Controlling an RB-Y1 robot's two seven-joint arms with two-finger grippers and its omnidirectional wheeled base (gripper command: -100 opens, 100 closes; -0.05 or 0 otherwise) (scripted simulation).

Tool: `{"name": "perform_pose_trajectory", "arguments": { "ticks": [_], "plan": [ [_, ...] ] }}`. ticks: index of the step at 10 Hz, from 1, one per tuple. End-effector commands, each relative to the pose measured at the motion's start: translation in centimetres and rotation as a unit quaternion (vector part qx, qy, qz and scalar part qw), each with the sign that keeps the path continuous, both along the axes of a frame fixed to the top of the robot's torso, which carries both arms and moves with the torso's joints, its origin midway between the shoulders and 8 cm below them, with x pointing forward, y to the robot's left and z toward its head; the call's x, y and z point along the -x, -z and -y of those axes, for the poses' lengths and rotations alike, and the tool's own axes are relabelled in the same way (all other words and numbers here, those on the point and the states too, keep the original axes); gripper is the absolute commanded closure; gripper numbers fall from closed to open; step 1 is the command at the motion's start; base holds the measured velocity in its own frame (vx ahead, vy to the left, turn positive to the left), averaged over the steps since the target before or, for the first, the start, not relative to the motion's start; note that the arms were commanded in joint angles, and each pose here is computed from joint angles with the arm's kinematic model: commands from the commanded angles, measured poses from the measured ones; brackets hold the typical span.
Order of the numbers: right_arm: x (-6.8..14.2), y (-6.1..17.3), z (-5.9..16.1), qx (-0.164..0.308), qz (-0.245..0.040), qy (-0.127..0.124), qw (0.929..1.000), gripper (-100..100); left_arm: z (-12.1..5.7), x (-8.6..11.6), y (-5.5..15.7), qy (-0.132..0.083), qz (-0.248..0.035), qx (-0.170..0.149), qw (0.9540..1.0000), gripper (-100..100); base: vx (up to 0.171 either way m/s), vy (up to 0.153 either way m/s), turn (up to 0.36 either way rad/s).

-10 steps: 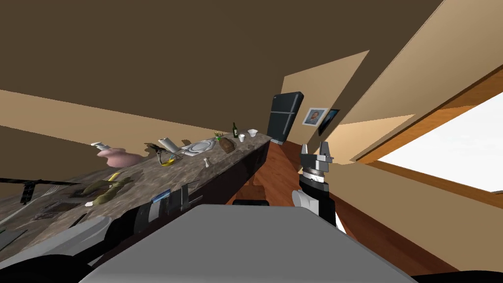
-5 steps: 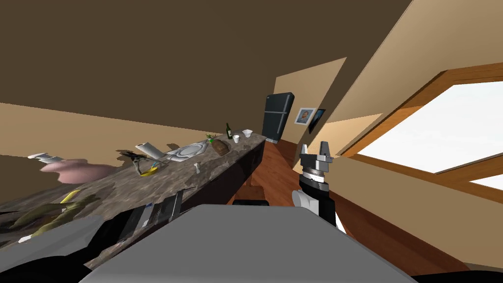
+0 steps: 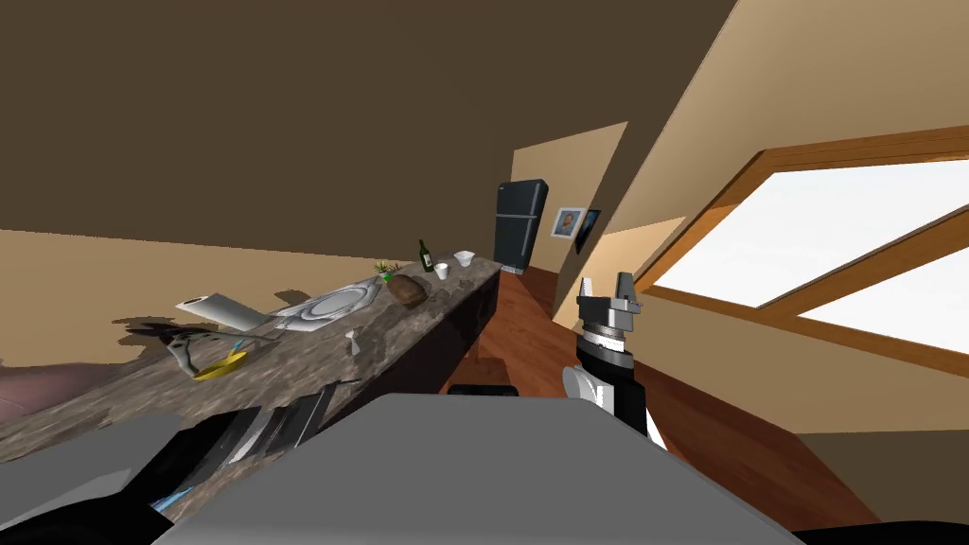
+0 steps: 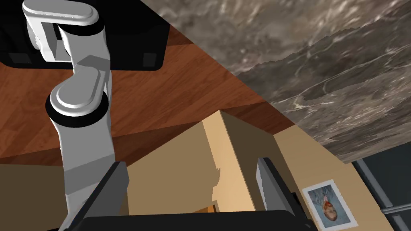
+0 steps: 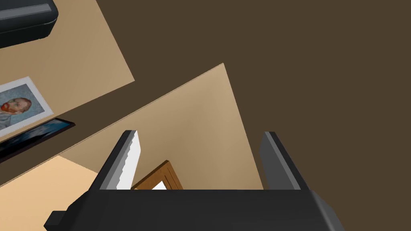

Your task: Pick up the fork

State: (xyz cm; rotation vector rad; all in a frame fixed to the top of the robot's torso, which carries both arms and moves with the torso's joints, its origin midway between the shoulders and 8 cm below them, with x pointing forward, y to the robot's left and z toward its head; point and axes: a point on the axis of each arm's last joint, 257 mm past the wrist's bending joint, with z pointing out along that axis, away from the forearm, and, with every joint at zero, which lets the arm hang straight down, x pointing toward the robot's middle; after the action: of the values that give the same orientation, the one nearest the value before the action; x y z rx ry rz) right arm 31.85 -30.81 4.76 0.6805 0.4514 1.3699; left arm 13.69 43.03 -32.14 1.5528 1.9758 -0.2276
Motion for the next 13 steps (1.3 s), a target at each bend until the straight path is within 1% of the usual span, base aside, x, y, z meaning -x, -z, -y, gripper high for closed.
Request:
{"name": "perform_pose_trajectory", "arguments": {
  "ticks": [1, 2, 3, 4, 5, 6, 7, 8, 9, 10, 12, 13],
  "plan": [
    [0.0, 0.0, 0.0, 0.000, 0.000, 0.000, 1.0000, 0, -1.1, 1.1, 0.2, 0.026, -0.015, -0.022, 0.9993, -100, 0.067, -0.001, -0.137],
    [0.0, 0.0, 0.0, 0.000, 0.000, 0.000, 1.0000, 0, -2.9, 3.0, 0.9, 0.053, -0.037, -0.052, 0.9965, -100, 0.075, -0.008, -0.257],
    [0.0, 0.0, 0.0, 0.000, 0.000, 0.000, 1.0000, 0, -3.0, 2.9, 0.7, 0.060, -0.040, -0.056, 0.9959, -100, 0.065, 0.001, -0.133],
    [0.0, 0.0, 0.0, 0.000, 0.000, 0.000, 1.0000, 0, -4.8, 4.7, 1.2, 0.087, -0.062, -0.083, 0.9908, -100, 0.068, -0.001, -0.185],
    [0.0, 0.0, 0.0, 0.000, 0.000, 0.000, 1.0000, 0, -4.9, 4.6, 1.1, 0.093, -0.064, -0.086, 0.9899, -100, 0.062, 0.008, -0.141],
    [0.0, 0.0, 0.0, 0.000, 0.000, 0.000, 1.0000, 0, -6.7, 6.3, 1.3, 0.121, -0.087, -0.112, 0.9825, -100, 0.085, 0.012, -0.234],
    [0.0, 0.0, 0.0, 0.000, 0.000, 0.000, 1.0000, 0, -6.8, 6.2, 1.3, 0.124, -0.088, -0.114, 0.9818, -100, 0.076, 0.021, -0.127],
    [0.0, 0.0, 0.0, 0.000, 0.000, 0.000, 1.0000, 0, -8.6, 7.7, 1.3, 0.152, -0.110, -0.137, 0.9726, -100, 0.092, 0.009, -0.216],
    [0.0, 0.0, 0.0, 0.000, 0.000, 0.000, 1.0000, 0, -10.2, 9.3, 1.4, 0.175, -0.131, -0.157, 0.9631, -100, 0.120, 0.044, -0.346],
    [0.0, 0.0, 0.0, 0.000, 0.000, 0.000, 1.0000, 0, -10.3, 9.1, 1.2, 0.181, -0.132, -0.160, 0.9614, -100, 0.088, 0.044, -0.101],
    [0.0, 0.0, 0.0, 0.000, 0.000, 0.000, 1.0000, 0, -13.4, 11.9, 1.0, 0.226, -0.172, -0.195, 0.9388, -100, 0.097, 0.028, -0.217],
    [0.0, 0.0, 0.0, 0.000, 0.000, 0.000, 1.0000, 0, -13.5, 11.9, 0.9, 0.227, -0.173, -0.195, 0.9384, -100, 0.087, 0.038, -0.080]
  ]
}}
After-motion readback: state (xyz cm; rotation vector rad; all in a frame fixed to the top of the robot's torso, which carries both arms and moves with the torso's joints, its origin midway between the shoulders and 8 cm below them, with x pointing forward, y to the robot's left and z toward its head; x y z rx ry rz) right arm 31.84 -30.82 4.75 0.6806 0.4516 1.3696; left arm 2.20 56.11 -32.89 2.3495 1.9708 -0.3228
